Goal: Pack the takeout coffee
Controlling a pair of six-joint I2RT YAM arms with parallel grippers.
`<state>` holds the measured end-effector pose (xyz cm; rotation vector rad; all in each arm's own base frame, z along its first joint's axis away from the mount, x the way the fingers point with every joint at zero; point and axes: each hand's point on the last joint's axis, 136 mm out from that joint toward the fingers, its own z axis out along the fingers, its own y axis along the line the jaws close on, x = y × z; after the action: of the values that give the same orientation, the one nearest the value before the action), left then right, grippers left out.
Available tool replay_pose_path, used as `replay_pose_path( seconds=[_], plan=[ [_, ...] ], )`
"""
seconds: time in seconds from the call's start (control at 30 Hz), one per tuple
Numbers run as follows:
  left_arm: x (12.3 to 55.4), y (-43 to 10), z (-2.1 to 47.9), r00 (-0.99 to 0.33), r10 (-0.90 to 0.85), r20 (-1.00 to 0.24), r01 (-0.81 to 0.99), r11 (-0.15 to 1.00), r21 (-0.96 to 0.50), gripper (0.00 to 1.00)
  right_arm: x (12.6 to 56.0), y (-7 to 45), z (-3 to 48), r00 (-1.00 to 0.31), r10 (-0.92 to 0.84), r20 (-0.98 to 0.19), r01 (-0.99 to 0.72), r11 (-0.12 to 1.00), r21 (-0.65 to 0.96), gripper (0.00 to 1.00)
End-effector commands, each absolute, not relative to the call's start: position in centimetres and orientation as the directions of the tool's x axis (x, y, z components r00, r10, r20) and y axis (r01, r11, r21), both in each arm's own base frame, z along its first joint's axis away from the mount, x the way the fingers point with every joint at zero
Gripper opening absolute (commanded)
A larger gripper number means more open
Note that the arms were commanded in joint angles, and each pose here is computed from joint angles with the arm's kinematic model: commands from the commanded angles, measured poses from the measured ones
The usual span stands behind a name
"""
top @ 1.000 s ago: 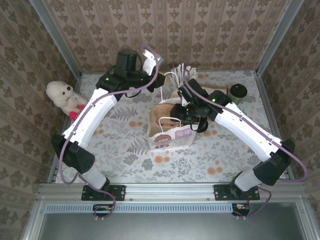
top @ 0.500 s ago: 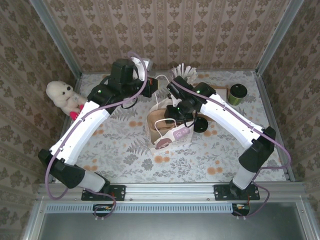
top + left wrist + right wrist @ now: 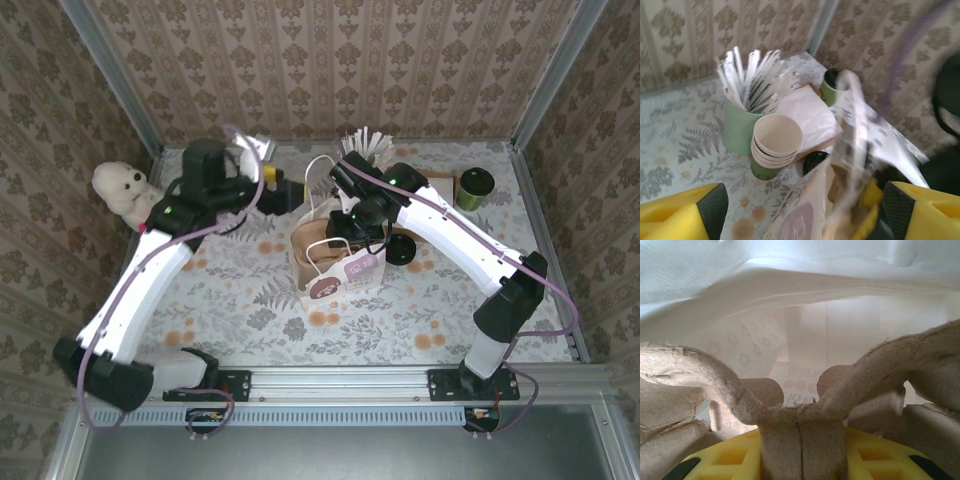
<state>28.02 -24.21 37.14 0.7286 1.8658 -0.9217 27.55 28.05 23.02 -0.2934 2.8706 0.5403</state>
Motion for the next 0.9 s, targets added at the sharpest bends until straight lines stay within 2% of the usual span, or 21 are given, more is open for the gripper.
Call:
replay_pose_path(
  seconds=[0.0,0.07,0.23,0.37,0.43,0.47,0.5,0.57,0.6,0.73,0.87],
  plan=[
    [21.3,-25.6,39.5,-0.155,0.153,-0.976,0.966,0.231,-0.117,0.84,27.2,27.4,22.9,-0.966,-0.152,-0.208,-0.213,0.924,0.316,0.34],
    [17.8,-26.0,38.7,-0.061,0.176,-0.982,0.994,0.105,-0.043,0.86,27.3,27.3,22.7,-0.967,-0.145,-0.209,-0.206,0.929,0.308,0.34],
    [14.3,-26.3,37.5,0.071,0.178,-0.981,0.997,0.003,0.073,0.88,27.4,27.3,22.4,-0.968,-0.133,-0.213,-0.195,0.933,0.304,0.34],
    [15.1,-27.6,36.5,0.057,0.233,-0.971,0.997,0.028,0.065,0.86,27.7,27.3,22.3,-0.968,-0.125,-0.218,-0.188,0.935,0.300,0.34],
    [15.1,-28.2,35.8,0.047,0.268,-0.962,0.999,0.010,0.051,0.80,27.8,27.4,22.4,-0.968,-0.118,-0.222,-0.184,0.935,0.303,0.34],
    [14.8,-28.6,35.6,0.046,0.280,-0.959,0.999,-0.014,0.044,0.73,27.8,27.4,22.4,-0.969,-0.111,-0.221,-0.176,0.936,0.303,0.34],
    [14.6,-28.8,35.4,0.041,0.289,-0.956,0.999,-0.026,0.035,0.57,27.9,27.4,22.4,-0.969,-0.105,-0.224,-0.172,0.937,0.304,0.34],
    [14.4,-29.3,35.5,0.044,0.303,-0.952,0.999,-0.029,0.037,0.13,28.1,27.5,22.4,-0.971,-0.092,-0.222,-0.160,0.938,0.309,0.34],
    [14.4,-29.4,35.7,0.049,0.297,-0.954,0.999,-0.029,0.042,0.00,28.1,27.5,22.4,-0.972,-0.086,-0.221,-0.153,0.939,0.309,0.34],
    [13.1,-29.4,37.9,0.081,0.227,-0.970,0.996,-0.063,0.068,0.00,28.3,27.3,22.2,-0.974,-0.068,-0.216,-0.132,0.946,0.296,0.34],
    [13.2,-29.1,39.3,0.115,0.215,-0.970,0.993,-0.046,0.108,0.00,28.6,27.0,21.9,-0.973,-0.052,-0.224,-0.113,0.956,0.269,0.34]
  ],
)
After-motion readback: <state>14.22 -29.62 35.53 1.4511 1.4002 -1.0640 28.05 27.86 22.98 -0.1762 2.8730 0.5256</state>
